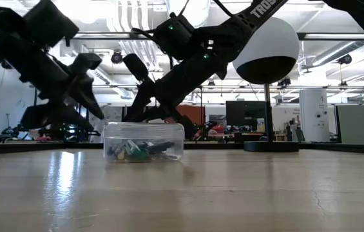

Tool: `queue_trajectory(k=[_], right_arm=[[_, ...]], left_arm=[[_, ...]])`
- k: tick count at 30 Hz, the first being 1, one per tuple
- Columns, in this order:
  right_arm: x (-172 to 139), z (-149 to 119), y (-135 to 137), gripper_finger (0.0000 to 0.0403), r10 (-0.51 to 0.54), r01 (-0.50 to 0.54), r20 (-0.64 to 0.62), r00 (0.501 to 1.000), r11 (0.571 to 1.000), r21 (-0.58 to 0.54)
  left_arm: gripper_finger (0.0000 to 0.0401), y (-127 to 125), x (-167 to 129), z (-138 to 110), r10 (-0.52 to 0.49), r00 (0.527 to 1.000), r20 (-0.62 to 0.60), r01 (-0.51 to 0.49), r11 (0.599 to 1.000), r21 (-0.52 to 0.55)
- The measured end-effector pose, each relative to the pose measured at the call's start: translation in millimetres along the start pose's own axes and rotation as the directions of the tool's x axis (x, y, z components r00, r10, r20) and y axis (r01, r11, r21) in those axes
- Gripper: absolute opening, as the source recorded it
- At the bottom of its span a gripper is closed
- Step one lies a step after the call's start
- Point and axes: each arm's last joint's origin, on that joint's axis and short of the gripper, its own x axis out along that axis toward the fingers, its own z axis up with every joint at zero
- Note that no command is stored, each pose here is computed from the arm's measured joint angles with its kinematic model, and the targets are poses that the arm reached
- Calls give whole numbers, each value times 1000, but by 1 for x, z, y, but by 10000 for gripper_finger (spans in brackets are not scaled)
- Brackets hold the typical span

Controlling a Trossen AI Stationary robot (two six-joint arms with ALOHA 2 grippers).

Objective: Pick & place school supplies into a supply box
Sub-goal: Close the transparent supply box

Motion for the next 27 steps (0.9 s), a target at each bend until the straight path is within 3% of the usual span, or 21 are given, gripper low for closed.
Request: queue_trajectory(k=[7,10,13,20,24,27], right_arm=[[-1,2,-4,33,-33,33,6,999,999,-2],[-2,2,-6,34,-50,50,3,999,999,1],[-4,2,-6,34,-80,80,-1,997,996,-24],[-15,3,5,34,-52,53,16,999,995,-79],[-27,3,11,34,-48,54,54,997,991,-119],[-42,4,18,34,-65,84,111,992,982,-169]], left_arm=[[141,0,42,-13,13,1000,-23,-13,1000,3],[141,7,63,-22,114,992,-61,-114,993,3],[141,8,73,-25,105,991,-84,-108,994,-31],[140,14,69,-21,118,982,-147,-117,993,13],[141,5,55,-17,61,993,-105,-60,998,9],[141,1,41,-12,73,996,-49,-72,997,22]])
